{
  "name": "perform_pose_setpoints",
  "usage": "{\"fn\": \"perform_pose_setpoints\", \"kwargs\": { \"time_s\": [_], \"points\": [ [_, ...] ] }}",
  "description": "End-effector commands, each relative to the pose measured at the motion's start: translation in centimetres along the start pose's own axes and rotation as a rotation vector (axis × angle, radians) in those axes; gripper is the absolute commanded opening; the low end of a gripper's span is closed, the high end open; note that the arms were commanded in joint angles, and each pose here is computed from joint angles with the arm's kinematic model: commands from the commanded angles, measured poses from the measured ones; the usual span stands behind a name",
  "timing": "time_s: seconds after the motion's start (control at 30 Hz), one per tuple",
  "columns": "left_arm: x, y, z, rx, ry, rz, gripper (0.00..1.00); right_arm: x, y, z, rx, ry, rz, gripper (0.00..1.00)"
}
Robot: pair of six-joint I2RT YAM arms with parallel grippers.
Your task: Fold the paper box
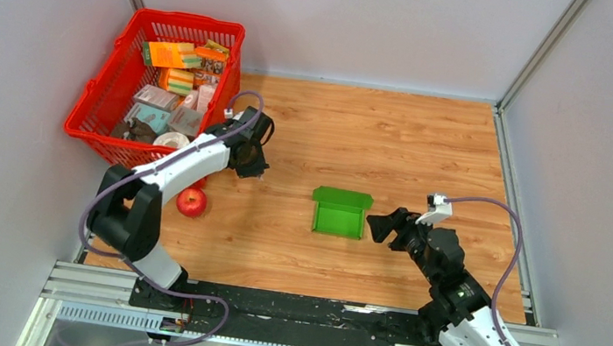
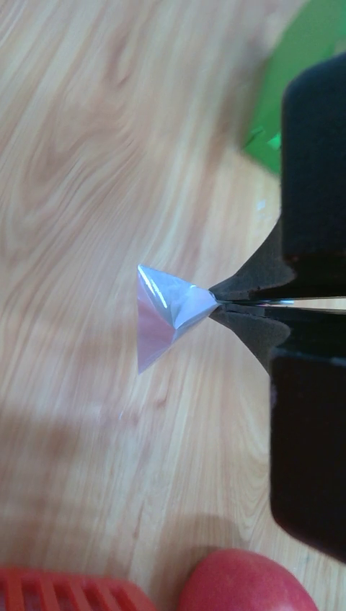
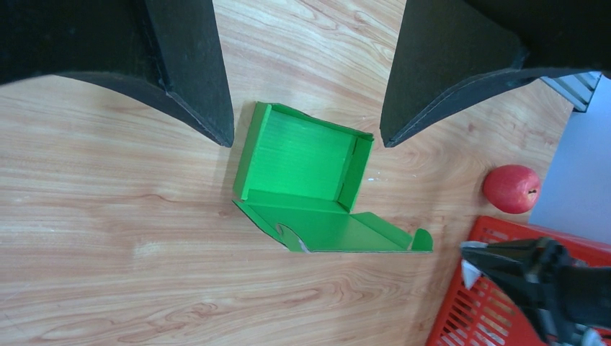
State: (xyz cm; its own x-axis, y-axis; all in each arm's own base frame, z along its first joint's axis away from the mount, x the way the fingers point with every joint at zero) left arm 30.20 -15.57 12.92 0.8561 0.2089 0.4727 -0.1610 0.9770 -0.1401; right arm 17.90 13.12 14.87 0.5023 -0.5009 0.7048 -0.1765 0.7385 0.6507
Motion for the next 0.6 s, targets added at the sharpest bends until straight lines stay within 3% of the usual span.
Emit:
{"fn": "perform_pose_setpoints", "kwargs": {
  "time_s": [0.0,0.03,0.2,0.43,0.57],
  "points": [
    [-1.5,-6.1,5.0,-0.415,-0.057,-0.280,0.06,0.6,-0.4,-0.5,-0.038,-0.030,0.015,0.77],
    [-2.4,-8.1,6.1,-0.563,-0.045,-0.320,0.07,0.4,-0.6,-0.7,-0.053,-0.025,0.015,0.77],
    [-9.7,-13.5,9.9,-0.845,-0.038,-0.555,0.09,0.2,-1.7,-1.1,-0.138,-0.008,0.019,0.77],
    [-12.8,-17.2,10.2,-0.842,-0.069,-0.661,0.09,0.2,-2.0,-0.8,-0.144,-0.022,0.013,0.77],
    [-13.1,-18.9,7.7,-0.759,0.014,-0.711,0.09,0.4,-2.0,-0.4,-0.129,-0.046,0.009,0.77]
  ]
}}
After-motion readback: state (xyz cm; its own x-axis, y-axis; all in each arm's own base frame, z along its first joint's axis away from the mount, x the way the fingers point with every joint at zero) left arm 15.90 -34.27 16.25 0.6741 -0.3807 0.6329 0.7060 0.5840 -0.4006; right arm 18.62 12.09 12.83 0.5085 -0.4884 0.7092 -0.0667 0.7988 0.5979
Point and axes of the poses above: each gripper's point midway between its finger pads, its own z axis back along the fingers, its own y axis along the line the jaws close on, x = y × z, the point moved 4 cm from there along z, back along the fingers, and after that the axes turned 9 degrees about -z, right-handed, at the moved point
